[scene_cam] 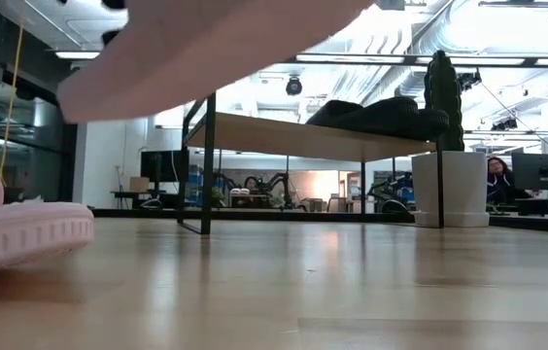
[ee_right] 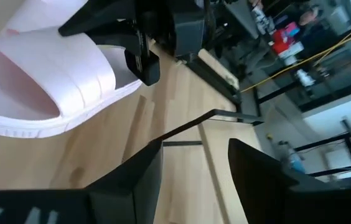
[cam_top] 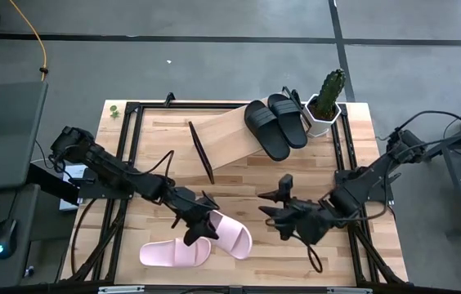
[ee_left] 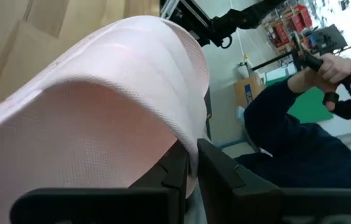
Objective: Pick and place slides into the shelf
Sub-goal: Put the right pink slide on the shelf
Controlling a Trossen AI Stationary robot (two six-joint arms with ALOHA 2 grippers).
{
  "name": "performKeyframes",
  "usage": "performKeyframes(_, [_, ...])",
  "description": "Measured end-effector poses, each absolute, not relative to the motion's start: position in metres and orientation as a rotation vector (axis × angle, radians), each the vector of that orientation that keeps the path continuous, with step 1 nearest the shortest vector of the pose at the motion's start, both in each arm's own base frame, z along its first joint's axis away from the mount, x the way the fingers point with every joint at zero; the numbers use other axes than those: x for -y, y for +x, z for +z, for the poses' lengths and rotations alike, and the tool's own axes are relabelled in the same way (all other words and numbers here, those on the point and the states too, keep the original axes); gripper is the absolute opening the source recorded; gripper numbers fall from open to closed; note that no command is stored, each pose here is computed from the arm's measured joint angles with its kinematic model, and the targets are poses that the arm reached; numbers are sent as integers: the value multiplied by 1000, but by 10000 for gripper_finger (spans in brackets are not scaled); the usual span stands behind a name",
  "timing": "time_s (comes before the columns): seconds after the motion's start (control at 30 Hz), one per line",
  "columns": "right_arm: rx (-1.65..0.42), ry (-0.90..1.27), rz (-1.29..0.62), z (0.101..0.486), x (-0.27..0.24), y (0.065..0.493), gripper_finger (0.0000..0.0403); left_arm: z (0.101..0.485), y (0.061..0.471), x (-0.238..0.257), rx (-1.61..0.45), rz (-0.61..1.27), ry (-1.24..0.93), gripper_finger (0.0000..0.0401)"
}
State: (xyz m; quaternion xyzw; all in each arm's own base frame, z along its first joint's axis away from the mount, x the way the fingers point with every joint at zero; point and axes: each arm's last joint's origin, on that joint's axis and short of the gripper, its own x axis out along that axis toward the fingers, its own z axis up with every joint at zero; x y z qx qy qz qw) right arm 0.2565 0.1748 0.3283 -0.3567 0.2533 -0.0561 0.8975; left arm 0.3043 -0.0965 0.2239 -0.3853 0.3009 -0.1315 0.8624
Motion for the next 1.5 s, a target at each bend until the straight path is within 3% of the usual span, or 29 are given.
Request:
performKeyframes(0.3, [-467, -833, -163, 332, -195, 240, 174, 267, 319, 100, -593, -294, -707, 4])
performKeyframes(0.6, [-440, -973, -188, 330, -213, 222, 174, 295, 323, 100, -582, -236, -618, 26])
performKeyframes(0.97, [-412, -1234, -268, 309, -250, 227, 174, 308, 324, 100, -608, -236, -623, 28])
performKeyframes(1.5, [-356, -1263, -244, 282, -289, 228, 174, 309, 322, 103, -656, -329, -698, 28])
